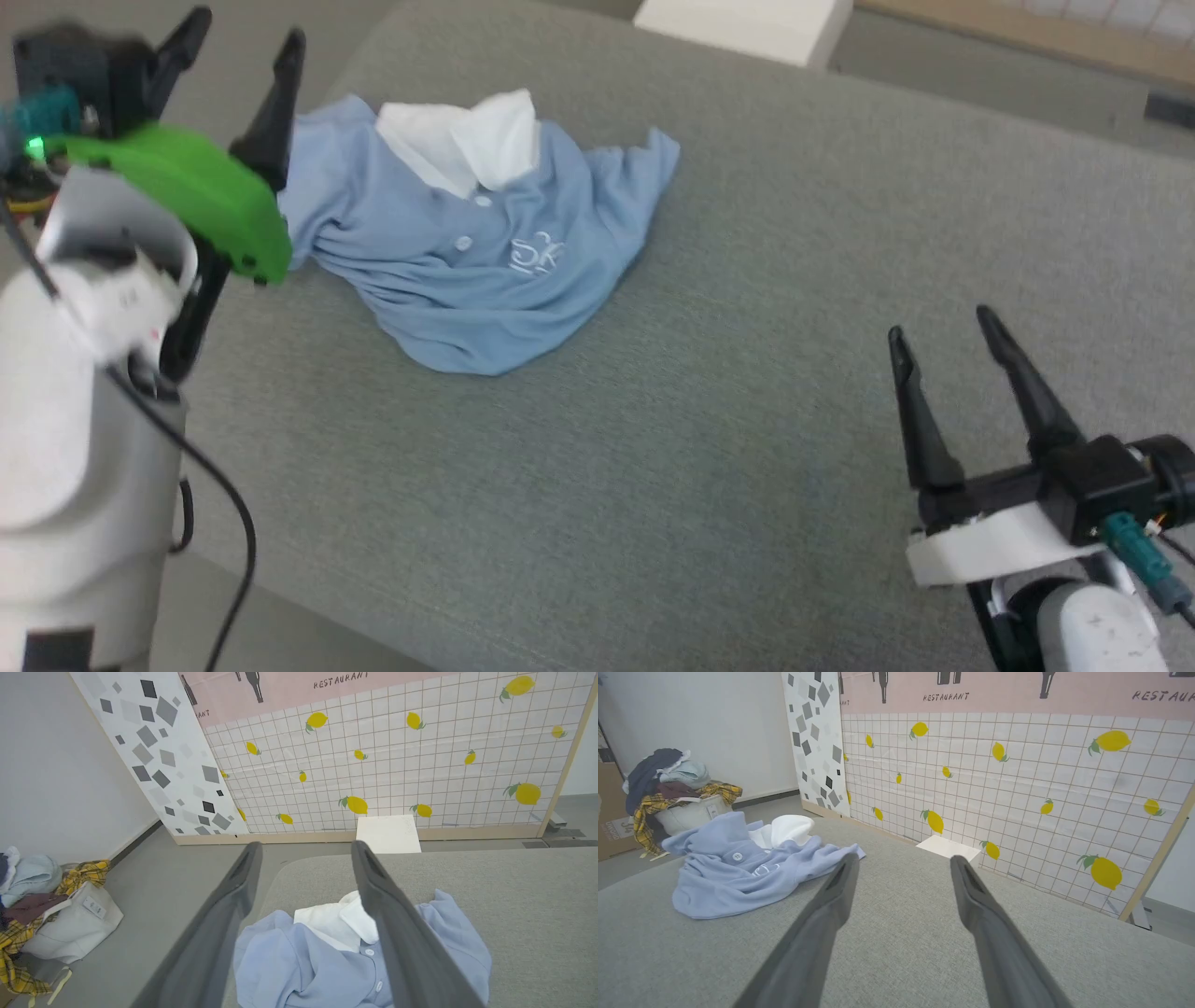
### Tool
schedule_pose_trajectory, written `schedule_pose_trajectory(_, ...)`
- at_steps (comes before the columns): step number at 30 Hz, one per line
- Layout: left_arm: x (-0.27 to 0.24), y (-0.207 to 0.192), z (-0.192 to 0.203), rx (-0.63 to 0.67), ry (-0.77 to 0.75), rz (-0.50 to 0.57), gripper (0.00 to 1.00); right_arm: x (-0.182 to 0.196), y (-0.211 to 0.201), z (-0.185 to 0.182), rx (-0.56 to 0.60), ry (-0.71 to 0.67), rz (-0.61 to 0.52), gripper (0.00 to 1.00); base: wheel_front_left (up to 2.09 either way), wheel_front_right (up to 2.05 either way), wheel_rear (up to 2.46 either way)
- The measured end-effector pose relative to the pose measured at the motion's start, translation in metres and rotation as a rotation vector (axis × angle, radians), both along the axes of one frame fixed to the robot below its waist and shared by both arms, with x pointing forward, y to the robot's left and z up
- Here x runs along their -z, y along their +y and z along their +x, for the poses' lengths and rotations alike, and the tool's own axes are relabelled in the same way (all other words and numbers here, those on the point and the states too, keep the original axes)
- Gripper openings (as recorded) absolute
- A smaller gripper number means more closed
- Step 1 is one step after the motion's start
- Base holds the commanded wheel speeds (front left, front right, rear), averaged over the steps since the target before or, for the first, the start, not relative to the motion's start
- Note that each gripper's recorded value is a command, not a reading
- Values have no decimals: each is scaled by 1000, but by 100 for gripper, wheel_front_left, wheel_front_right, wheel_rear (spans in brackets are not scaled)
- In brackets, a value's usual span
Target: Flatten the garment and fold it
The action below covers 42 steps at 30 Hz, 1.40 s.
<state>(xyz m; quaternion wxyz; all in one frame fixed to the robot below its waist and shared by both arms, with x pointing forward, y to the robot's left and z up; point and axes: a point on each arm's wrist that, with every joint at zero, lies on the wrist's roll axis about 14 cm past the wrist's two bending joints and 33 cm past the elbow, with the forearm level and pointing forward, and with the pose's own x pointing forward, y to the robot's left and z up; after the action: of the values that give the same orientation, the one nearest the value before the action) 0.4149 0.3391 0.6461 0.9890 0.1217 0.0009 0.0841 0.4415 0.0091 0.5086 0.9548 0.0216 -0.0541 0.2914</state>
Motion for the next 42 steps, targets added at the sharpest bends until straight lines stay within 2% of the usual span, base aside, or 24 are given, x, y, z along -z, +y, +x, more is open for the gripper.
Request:
schedule_pose_trajectory(7, 71, 7, 49, -3, 281, -76, 100, 20, -10, 22, 38, 39, -5, 100, 0, 0, 0)
schedule_pose_trajectory(12, 135, 2, 62, 5, 507, -115, 100, 39, -26, 36, 84, 70, -13, 100, 0, 0, 0)
schedule_pose_trajectory(16, 167, 3, 73, 5, 591, -125, 100, 58, -40, 43, 124, 105, -24, 100, 0, 0, 0)
schedule_pose_trajectory(24, 237, 3, 66, -46, 844, -204, 100, 85, -64, 46, 182, 165, -46, 100, 0, 0, 0)
schedule_pose_trajectory(29, 264, 1, 58, -68, 967, -190, 100, 93, -70, 50, 199, 178, -49, 100, 0, 0, 0)
schedule_pose_trajectory(30, 265, 3, 57, -70, 973, -182, 89, 93, -70, 50, 200, 178, -49, 100, 0, 0, 0)
schedule_pose_trajectory(31, 265, 4, 57, -71, 978, -170, 24, 93, -70, 50, 200, 177, -49, 100, 0, 0, 0)
schedule_pose_trajectory(32, 266, 5, 57, -68, 979, -155, 0, 93, -70, 51, 201, 176, -48, 100, 0, 0, 0)
schedule_pose_trajectory(36, 268, 4, 55, -56, 969, -161, 0, 88, -72, 53, 206, 166, -40, 100, 0, 0, 0)
schedule_pose_trajectory(42, 234, 19, 68, -64, 787, -173, 0, 76, -79, 51, 227, 139, -28, 100, 0, 0, 0)
